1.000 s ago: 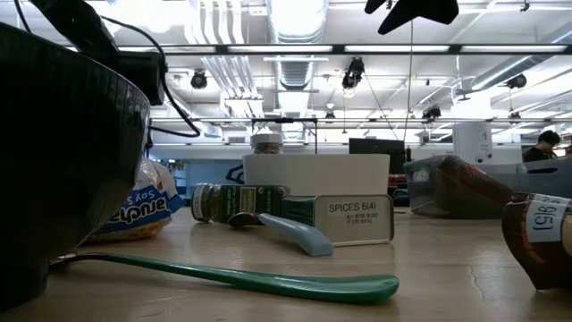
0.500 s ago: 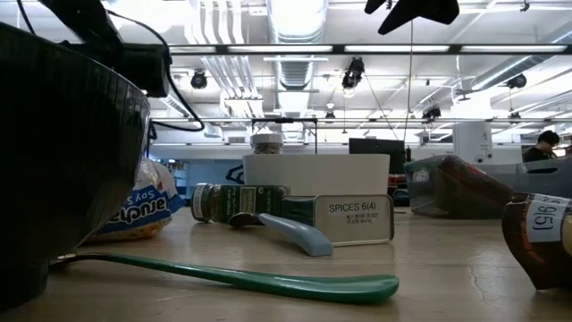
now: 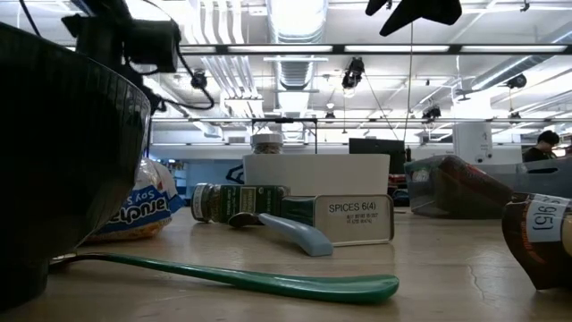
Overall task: Pick & Place Food Item
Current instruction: Put the blue noodle pack into the black bin
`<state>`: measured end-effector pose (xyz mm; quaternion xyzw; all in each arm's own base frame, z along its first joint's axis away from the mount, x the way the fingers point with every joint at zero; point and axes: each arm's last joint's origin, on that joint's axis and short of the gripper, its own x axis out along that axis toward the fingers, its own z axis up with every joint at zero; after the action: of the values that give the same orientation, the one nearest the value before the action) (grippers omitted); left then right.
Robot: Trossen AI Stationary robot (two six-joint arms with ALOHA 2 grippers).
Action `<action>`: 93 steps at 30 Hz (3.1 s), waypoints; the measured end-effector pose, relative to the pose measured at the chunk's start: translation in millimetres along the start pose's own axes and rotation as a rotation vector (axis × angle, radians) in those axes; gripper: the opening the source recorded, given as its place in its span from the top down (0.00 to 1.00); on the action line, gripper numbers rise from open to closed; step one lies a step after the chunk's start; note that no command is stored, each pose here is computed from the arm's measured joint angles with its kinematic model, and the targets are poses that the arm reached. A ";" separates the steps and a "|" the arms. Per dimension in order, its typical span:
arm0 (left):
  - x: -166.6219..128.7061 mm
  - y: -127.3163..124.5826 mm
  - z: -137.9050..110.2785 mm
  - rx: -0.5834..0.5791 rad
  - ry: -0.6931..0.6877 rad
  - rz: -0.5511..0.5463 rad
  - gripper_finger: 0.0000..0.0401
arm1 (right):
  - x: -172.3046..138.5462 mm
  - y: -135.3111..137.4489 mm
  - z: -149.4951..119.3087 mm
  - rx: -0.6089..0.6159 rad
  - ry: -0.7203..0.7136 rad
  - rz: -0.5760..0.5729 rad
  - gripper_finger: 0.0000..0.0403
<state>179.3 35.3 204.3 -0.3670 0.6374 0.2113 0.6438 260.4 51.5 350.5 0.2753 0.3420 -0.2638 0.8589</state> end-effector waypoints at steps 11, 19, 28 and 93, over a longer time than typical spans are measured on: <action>-45.7 -28.9 6.9 0.022 -0.135 -0.107 0.37 | 3.9 -1.3 -5.1 0.093 0.060 0.004 0.51; -55.1 -76.6 -30.2 0.265 -0.160 -0.160 0.37 | 17.4 3.4 -8.9 0.125 0.079 -0.023 0.51; -45.2 -111.3 -58.1 0.381 -0.260 -0.253 0.39 | 27.6 13.2 -7.8 0.152 0.060 0.021 0.51; 15.6 -160.9 -6.6 0.412 -0.205 -0.243 1.00 | 6.4 28.3 -29.9 0.088 0.081 0.105 0.51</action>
<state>295.4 -75.9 222.4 -0.2788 0.5497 0.0343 0.7867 269.4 89.3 335.6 0.3409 0.3497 -0.2217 0.8440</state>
